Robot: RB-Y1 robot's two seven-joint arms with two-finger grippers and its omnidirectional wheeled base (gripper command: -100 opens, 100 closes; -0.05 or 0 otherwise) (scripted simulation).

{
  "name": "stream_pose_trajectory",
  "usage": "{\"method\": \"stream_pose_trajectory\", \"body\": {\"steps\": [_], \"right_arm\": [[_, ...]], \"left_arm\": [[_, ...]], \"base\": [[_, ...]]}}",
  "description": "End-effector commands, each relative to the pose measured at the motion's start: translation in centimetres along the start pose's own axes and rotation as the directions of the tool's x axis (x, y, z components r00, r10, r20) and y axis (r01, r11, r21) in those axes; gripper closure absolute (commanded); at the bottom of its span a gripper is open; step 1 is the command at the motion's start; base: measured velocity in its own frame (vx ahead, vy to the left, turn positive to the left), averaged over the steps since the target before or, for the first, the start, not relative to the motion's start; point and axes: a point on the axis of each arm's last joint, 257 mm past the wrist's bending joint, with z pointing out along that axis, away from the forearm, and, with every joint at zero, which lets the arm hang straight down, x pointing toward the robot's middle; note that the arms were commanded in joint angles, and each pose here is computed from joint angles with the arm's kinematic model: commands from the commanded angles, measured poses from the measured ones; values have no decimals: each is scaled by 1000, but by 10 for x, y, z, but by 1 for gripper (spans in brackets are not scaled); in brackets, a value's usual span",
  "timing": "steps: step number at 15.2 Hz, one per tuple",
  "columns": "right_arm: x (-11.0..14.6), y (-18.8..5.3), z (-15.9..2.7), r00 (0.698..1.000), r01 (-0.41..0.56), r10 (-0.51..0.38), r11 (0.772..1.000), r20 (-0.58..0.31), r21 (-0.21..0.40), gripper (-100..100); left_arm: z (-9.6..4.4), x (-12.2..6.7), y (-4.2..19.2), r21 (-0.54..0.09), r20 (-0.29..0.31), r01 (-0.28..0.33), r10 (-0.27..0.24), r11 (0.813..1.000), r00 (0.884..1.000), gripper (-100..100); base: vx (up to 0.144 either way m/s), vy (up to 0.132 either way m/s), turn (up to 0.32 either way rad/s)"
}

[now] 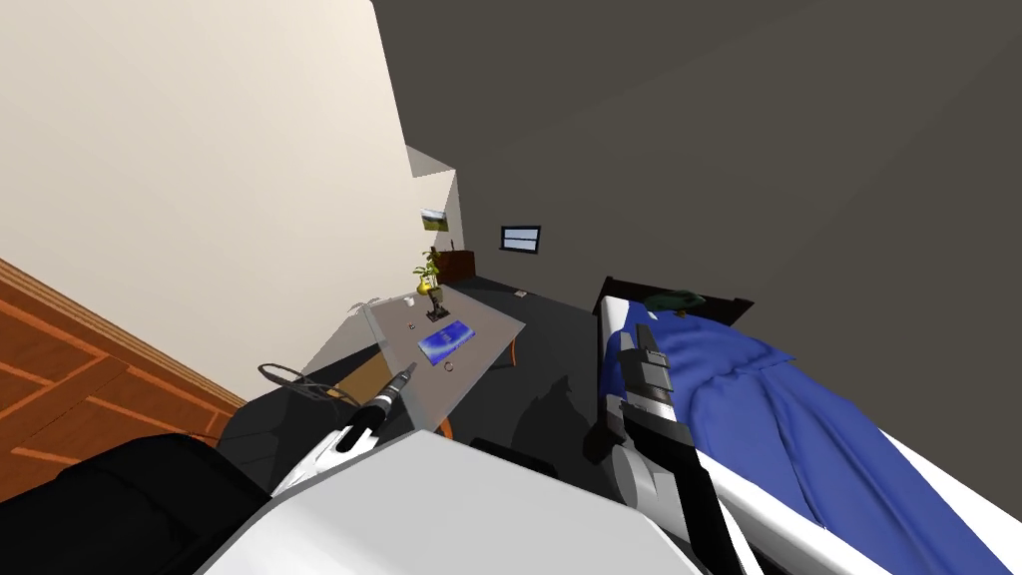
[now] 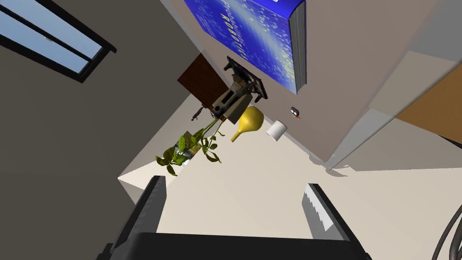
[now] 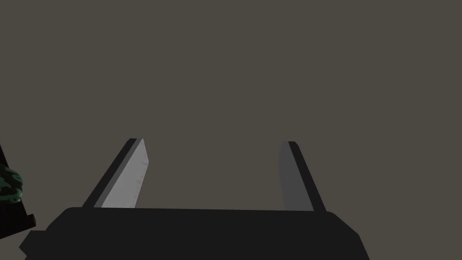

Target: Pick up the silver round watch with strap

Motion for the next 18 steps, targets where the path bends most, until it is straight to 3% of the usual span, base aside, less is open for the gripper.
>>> {"method": "stream_pose_trajectory", "body": {"steps": [1, 3, 4, 9, 13, 18], "right_arm": [[0, 0, 0, 1000, 0, 0, 1000, 0, 0, 0], [0, 0, 0, 1000, 0, 0, 1000, 0, 0, 0], [0, 0, 0, 1000, 0, 0, 1000, 0, 0, 0], [0, 0, 0, 1000, 0, 0, 1000, 0, 0, 0], [0, 0, 0, 1000, 0, 0, 1000, 0, 0, 0], [0, 0, 0, 1000, 0, 0, 1000, 0, 0, 0]], "left_arm": [[-3, 2, 24, -53, -11, -13, 13, 998, 1000, -100], [-5, 6, 31, -67, -18, -12, 11, 998, 1000, -100], [-7, 5, 48, -107, -22, -26, 24, 994, 999, -100], [-17, 13, 81, -179, -44, -37, 29, 983, 999, -100], [-30, 18, 122, -270, -68, -56, 39, 961, 997, -100], [-43, 26, 147, -329, -90, -64, 36, 942, 995, -100]], "base": [[199, -109, -29], [111, -69, -2], [89, -52, -32], [124, -54, -22], [144, -58, -22], [135, -39, -20]]}}
